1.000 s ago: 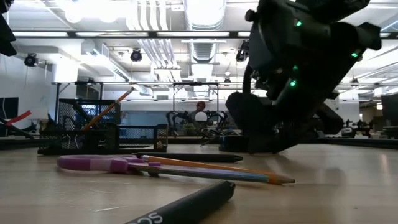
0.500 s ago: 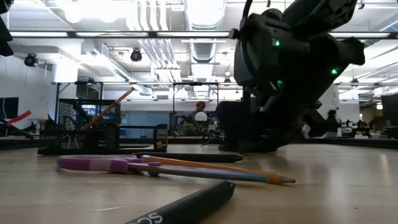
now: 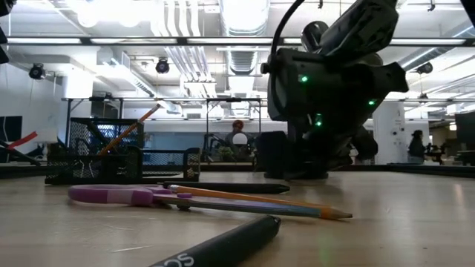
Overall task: Pick and place office supplies into organizer
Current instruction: Adjust the black lamp
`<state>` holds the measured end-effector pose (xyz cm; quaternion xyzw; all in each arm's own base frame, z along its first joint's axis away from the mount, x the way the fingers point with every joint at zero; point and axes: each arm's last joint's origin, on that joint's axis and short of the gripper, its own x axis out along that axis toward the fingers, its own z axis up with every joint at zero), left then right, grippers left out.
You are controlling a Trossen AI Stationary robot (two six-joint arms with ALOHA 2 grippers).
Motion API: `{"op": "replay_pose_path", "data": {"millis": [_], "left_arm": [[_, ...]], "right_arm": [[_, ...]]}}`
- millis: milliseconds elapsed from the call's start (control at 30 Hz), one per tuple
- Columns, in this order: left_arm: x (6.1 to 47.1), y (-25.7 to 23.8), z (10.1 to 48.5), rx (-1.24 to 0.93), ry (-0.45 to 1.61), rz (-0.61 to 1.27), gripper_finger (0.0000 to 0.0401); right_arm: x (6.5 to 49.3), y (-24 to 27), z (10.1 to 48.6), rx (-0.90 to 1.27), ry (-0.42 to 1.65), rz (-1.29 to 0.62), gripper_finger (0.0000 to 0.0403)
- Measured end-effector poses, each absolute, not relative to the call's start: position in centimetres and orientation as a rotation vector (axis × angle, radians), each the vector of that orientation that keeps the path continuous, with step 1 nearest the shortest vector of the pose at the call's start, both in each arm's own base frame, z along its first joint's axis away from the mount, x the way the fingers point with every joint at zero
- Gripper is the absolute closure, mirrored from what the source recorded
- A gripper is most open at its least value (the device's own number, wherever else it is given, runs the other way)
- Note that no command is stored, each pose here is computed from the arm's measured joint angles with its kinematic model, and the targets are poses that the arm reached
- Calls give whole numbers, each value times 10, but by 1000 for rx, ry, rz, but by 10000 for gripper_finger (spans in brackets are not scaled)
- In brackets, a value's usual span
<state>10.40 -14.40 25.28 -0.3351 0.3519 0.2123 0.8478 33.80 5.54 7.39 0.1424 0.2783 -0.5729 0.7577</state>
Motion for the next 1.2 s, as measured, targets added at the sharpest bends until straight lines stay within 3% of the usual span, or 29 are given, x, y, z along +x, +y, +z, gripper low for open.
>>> {"op": "replay_pose_path", "data": {"millis": [1200], "left_arm": [[105, -146, 253, -720, 743, 433, 269]], "right_arm": [[334, -16, 77, 184, 705, -1438, 179]]}}
